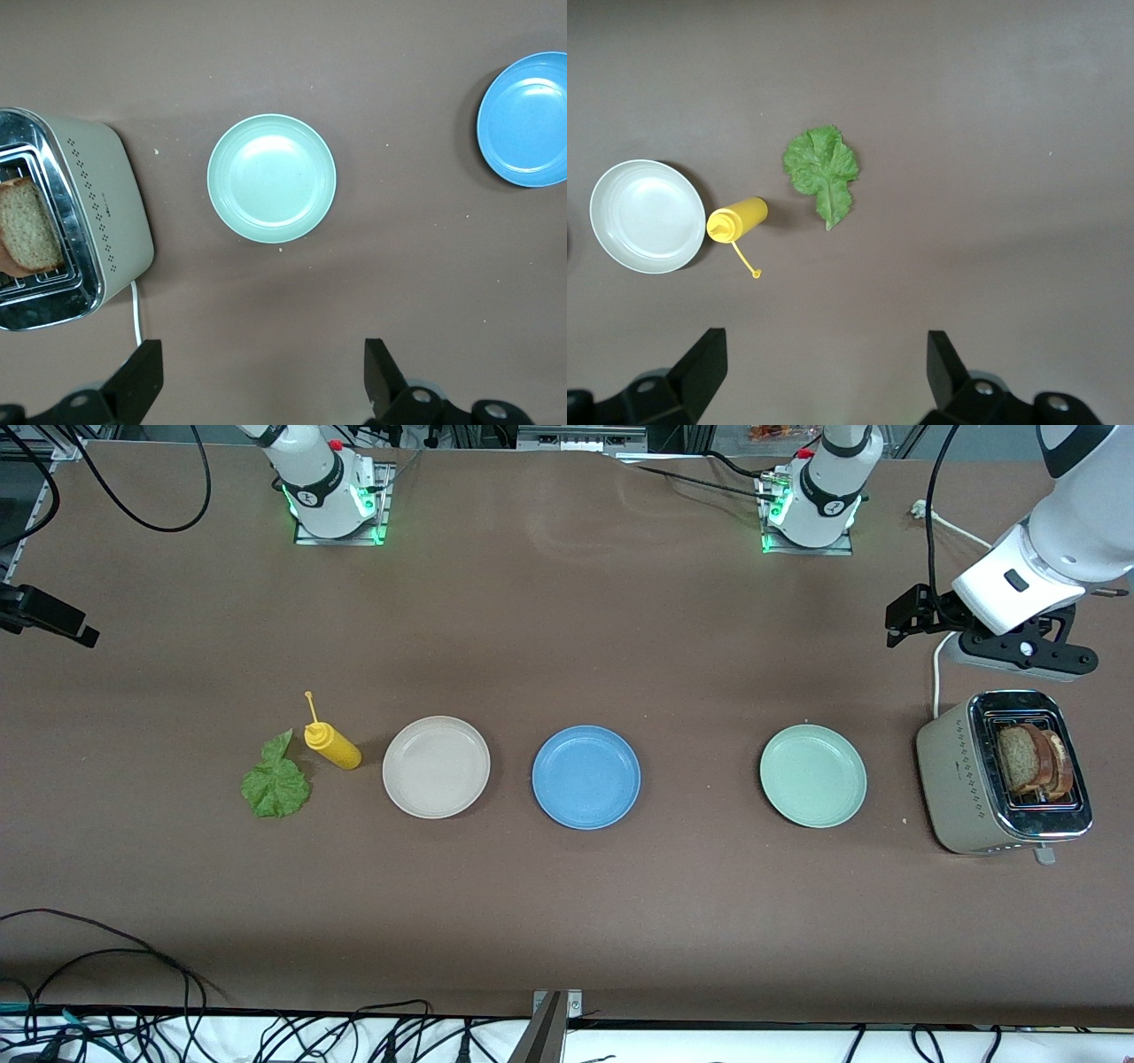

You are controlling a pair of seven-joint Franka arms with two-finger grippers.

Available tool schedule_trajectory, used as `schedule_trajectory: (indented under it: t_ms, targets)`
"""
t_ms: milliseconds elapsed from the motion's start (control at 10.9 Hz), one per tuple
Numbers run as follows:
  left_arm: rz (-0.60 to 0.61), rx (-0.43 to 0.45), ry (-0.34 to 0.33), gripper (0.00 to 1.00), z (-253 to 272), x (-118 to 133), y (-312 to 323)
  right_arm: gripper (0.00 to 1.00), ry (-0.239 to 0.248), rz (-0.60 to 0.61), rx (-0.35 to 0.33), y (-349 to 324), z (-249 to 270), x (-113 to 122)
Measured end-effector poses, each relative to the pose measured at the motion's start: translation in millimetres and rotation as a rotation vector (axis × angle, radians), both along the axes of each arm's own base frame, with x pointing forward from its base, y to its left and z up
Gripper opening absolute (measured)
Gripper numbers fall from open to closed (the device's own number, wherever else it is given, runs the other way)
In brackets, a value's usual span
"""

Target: Make sandwich in blue plate with both arms

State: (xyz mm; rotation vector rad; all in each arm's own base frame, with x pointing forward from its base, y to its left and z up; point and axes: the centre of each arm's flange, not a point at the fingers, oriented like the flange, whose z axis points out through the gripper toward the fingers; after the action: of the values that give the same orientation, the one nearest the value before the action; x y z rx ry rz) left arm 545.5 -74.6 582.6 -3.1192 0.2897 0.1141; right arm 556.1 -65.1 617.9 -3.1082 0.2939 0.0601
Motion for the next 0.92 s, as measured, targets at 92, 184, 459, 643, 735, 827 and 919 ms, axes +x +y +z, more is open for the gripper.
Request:
schedule_trajectory:
  t_ms: [92,184,459,643,735,827,919]
  targets:
    - [0.000,0.000,0.000,1.00,-0.1,0.0,0.1,1.00,0.000,0.000,0.000,0.0,0.0,0.0]
    - [0.000,0.000,0.000,1.00,-0.1,0.1,0.1,1.00,0.000,0.000,0.000,0.0,0.0,0.0]
    - [-0.002,0.000,0.001,1.00,-0.4,0.2,0.1,1.00,-0.008,-0.005,-0.001,-2.9,3.8,-0.3]
    - [-0.003,0.000,0.001,1.00,-0.5,0.2,0.1,1.00,-0.013,-0.011,-0.002,-6.3,6.5,-0.6]
    - [-0.003,0.000,0.001,1.00,-0.5,0.2,0.1,1.00,-0.013,-0.012,-0.002,-6.4,6.4,-0.7]
    - [-0.003,0.000,0.001,1.00,-0.5,0.2,0.1,1.00,-0.012,-0.011,-0.002,-6.4,6.4,-0.7]
    - [-0.003,0.000,0.001,1.00,-0.5,0.3,0.1,1.00,-0.009,-0.011,-0.001,-6.0,6.1,-1.0]
